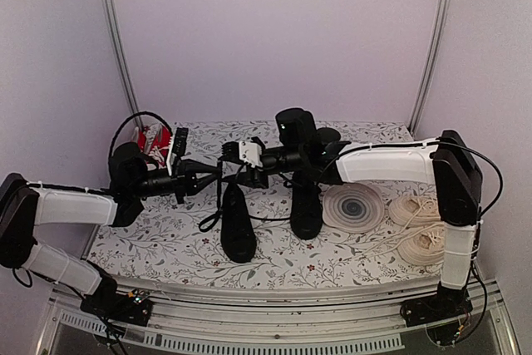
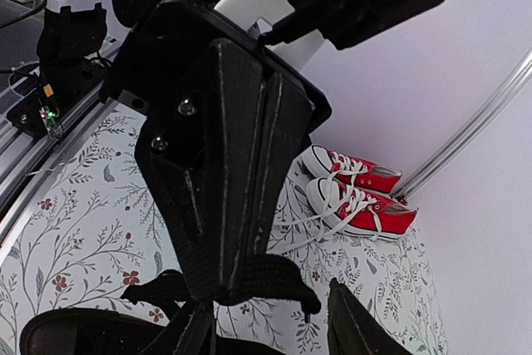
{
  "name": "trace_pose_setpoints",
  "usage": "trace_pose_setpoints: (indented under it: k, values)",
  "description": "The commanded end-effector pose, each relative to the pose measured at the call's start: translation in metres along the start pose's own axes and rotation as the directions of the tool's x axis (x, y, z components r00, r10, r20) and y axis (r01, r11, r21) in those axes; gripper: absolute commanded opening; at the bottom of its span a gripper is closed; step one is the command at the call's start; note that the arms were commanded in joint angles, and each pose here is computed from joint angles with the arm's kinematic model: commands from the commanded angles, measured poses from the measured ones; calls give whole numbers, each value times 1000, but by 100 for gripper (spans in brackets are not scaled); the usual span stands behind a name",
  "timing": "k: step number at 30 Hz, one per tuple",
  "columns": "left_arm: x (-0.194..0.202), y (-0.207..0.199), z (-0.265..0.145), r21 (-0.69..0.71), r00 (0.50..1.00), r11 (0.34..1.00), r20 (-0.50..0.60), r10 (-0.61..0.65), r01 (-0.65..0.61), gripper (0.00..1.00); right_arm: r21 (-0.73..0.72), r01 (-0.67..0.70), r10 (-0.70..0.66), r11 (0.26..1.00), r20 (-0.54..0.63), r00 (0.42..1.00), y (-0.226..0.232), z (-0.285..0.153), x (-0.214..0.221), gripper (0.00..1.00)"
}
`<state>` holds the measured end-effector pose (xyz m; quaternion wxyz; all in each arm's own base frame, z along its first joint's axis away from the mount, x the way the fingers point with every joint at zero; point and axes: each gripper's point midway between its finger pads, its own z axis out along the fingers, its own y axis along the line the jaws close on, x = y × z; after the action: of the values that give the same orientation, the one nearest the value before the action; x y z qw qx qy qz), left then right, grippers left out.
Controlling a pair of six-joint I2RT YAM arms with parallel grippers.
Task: Tie the shoes
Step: Pass from the left arm to the right
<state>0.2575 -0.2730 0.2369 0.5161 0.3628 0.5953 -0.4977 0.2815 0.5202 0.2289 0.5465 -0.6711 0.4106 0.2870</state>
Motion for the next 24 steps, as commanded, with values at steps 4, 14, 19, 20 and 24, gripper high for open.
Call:
trace_pose_setpoints:
  k: [4,14,19,20,24]
  values:
    - [-4,-2,1,46,1000,999,-5,-14,15,0,-4,51,-50,999,75,996,3,3,-19,35]
    - [0,-3,2,55,999,998,-23,-22,23,0,24,61,-62,998,54,997,3,-2,-16,1]
    - [6,-5,1,64,998,997,-50,-28,31,0,86,38,-38,996,3,999,-5,-6,-6,1]
    - [7,-6,1,70,998,997,-55,-27,31,0,93,30,-30,995,-1,1000,-7,-7,-5,1]
    - [9,5,-1,-10,995,1000,-94,-17,16,55,132,-54,57,990,-17,998,-19,-12,4,1]
